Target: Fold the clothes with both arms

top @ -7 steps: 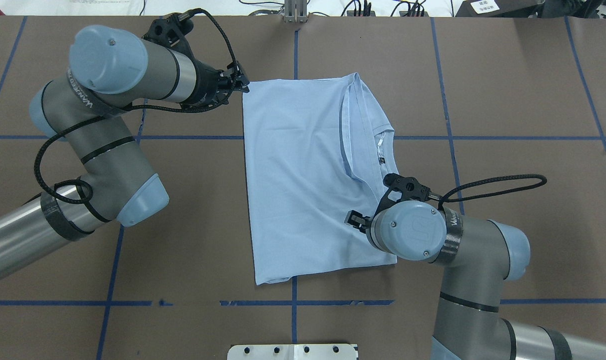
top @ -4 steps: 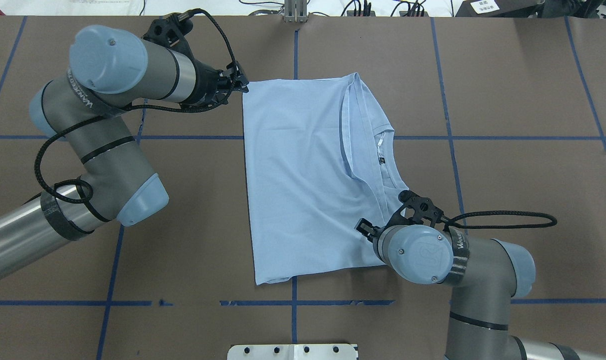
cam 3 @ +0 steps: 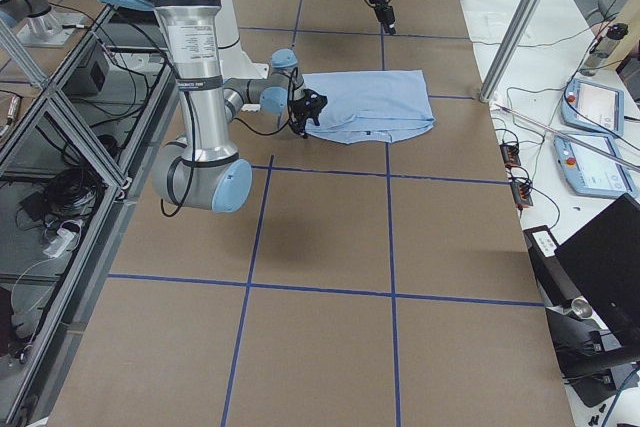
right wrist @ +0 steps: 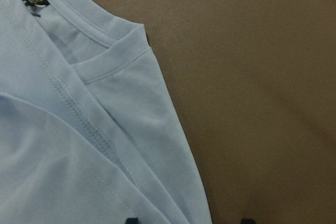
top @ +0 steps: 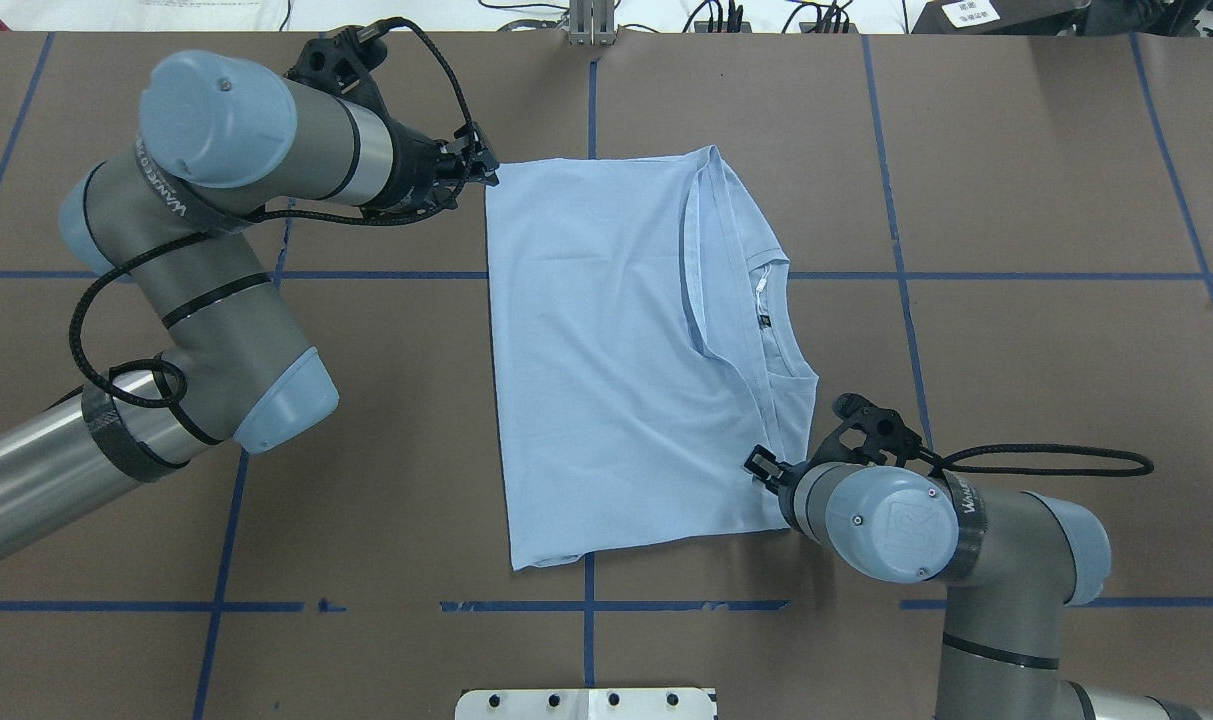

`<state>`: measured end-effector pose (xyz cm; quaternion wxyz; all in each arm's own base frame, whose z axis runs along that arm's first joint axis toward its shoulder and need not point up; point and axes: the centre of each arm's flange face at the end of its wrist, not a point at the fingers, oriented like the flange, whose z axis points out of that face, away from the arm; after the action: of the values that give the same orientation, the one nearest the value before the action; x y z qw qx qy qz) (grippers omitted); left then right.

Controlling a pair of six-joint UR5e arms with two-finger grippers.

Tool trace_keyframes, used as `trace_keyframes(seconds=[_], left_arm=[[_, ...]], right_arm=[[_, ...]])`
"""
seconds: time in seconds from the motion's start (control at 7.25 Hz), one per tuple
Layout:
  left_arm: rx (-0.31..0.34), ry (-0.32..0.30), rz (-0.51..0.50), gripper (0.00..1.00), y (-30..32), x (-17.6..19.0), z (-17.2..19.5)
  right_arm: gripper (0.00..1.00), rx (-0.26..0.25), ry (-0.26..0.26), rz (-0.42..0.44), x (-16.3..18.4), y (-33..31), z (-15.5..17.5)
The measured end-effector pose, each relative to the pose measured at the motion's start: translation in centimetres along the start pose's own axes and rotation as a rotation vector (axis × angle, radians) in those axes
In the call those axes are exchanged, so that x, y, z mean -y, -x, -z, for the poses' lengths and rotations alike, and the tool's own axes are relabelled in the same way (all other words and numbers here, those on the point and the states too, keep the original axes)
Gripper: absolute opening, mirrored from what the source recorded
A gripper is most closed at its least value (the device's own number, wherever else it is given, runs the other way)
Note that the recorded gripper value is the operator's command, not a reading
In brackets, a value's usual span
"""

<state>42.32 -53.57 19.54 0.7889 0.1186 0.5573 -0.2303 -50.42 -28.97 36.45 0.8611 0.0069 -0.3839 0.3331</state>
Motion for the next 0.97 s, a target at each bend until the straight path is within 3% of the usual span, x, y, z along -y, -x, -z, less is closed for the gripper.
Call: trace_keyframes(seconds=[0.14,0.97], left_arm=[[0.001,0.0,0.0,0.57,0.0,0.0,-0.01],[0.005,0.0,0.001,0.57,0.11,0.02,-0.11]], right_arm=[[0.0,0.001,0.001,0.0,-0.05,-0.01,0.0],[0.0,-0.004,0.012,0.01,-0.99,0.24,0.85]])
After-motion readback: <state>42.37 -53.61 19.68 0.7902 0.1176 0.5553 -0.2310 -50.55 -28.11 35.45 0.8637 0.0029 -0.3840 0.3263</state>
